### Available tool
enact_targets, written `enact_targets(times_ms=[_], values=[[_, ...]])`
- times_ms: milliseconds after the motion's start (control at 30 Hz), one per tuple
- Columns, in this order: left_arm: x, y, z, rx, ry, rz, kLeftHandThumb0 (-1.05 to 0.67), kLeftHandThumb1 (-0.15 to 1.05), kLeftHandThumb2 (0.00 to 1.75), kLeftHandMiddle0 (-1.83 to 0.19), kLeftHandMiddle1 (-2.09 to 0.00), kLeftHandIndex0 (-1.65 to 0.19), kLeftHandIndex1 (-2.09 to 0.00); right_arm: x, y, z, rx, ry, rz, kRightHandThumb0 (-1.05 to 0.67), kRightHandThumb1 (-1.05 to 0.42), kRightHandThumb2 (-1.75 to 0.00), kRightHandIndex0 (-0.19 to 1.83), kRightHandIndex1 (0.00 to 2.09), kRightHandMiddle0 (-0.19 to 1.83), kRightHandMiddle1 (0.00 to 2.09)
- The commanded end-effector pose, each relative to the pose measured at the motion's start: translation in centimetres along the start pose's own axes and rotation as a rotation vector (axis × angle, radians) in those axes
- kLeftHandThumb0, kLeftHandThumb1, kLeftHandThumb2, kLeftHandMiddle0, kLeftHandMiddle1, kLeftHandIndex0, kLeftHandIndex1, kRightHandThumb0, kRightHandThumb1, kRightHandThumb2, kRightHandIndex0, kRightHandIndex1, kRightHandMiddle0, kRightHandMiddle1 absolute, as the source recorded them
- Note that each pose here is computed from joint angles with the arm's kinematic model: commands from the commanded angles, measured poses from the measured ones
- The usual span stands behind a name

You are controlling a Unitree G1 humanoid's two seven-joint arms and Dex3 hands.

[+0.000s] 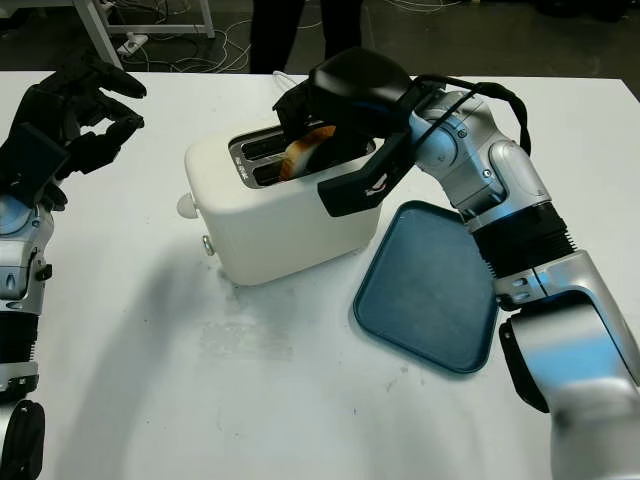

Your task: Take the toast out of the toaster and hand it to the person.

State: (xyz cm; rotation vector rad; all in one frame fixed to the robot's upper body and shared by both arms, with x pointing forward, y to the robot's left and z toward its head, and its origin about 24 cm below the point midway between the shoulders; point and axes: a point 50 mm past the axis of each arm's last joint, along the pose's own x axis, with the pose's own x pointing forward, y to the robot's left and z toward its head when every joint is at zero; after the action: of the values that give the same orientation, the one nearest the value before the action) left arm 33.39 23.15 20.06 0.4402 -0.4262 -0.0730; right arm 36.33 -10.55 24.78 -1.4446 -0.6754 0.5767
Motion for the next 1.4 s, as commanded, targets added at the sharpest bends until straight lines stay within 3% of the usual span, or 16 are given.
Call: enact_targets(times_ms=[0,367,467,667,700,733,800,867,1100,1367], values=[[-0.1,-0.1,-0.1,0.01,0.002,-0.003,-1.05,0.92,0.22,-0.31,-1.49,-0.32,-1.38,0.1,-0.9,-0.4,0.021,0.003,-0.043,-0.41,-0.92,-0.17,1.14,1.75,0.88,1.75],[-0.2,0.1,-0.3,-0.01,0.001,-0.004,-1.05,0.92,0.2,-0.31,-1.47,-0.32,-1.36,-0.3,-6.4,-2.5,0.175,0.072,-0.216,-0.35,-0.92,-0.21,1.05,1.75,0.8,1.75],[-0.2,0.0,-0.4,-0.008,0.002,0.0,-1.05,0.92,0.2,-0.31,-1.47,-0.32,-1.37,-0.9,-8.0,-3.4,0.21,0.097,-0.299,-0.43,-0.92,-0.24,1.06,1.75,0.81,1.75],[-0.3,0.2,-0.5,-0.002,0.01,0.001,-1.05,0.92,0.19,-0.32,-1.48,-0.33,-1.38,-2.2,-9.6,-6.4,0.293,0.26,-0.45,-0.47,-0.92,-0.24,1.05,1.75,0.8,1.74],[-0.4,0.2,-0.4,0.001,0.013,0.001,-1.05,0.92,0.19,-0.32,-1.49,-0.33,-1.38,-2.4,-9.6,-7.0,0.31,0.305,-0.476,-0.47,-0.92,-0.23,1.01,1.74,0.81,1.6],[-0.4,0.2,-0.4,0.006,0.014,0.001,-1.05,0.92,0.2,-0.32,-1.49,-0.32,-1.38,-2.7,-9.4,-7.7,0.325,0.352,-0.5,-0.48,-0.92,-0.23,0.99,1.74,0.82,1.53],[-0.4,0.3,-0.4,0.011,0.012,0.001,-1.05,0.92,0.2,-0.32,-1.49,-0.31,-1.39,-3.1,-8.8,-8.8,0.34,0.42,-0.525,-0.45,-0.92,-0.27,0.98,1.74,0.75,1.68],[-0.4,0.3,-0.5,0.009,0.006,0.002,-1.05,0.92,0.21,-0.32,-1.49,-0.31,-1.39,-3.5,-7.7,-9.9,0.39,0.5,-0.552,-0.43,-0.92,-0.28,0.97,1.74,0.74,1.65],[-0.4,0.2,-0.5,-0.006,0.019,0.005,-1.05,0.92,0.18,-0.33,-1.49,-0.33,-1.39,-5.3,-2.2,-12.8,0.593,0.741,-0.582,-0.28,-0.92,-0.3,0.85,1.75,0.57,1.74],[-0.4,0.3,-0.6,0.005,0.012,-0.001,-1.05,0.92,0.2,-0.32,-1.49,-0.31,-1.4,-6.5,2.6,-13.7,0.824,0.906,-0.584,-0.16,-0.92,-0.35,0.69,1.75,0.3,1.74]])
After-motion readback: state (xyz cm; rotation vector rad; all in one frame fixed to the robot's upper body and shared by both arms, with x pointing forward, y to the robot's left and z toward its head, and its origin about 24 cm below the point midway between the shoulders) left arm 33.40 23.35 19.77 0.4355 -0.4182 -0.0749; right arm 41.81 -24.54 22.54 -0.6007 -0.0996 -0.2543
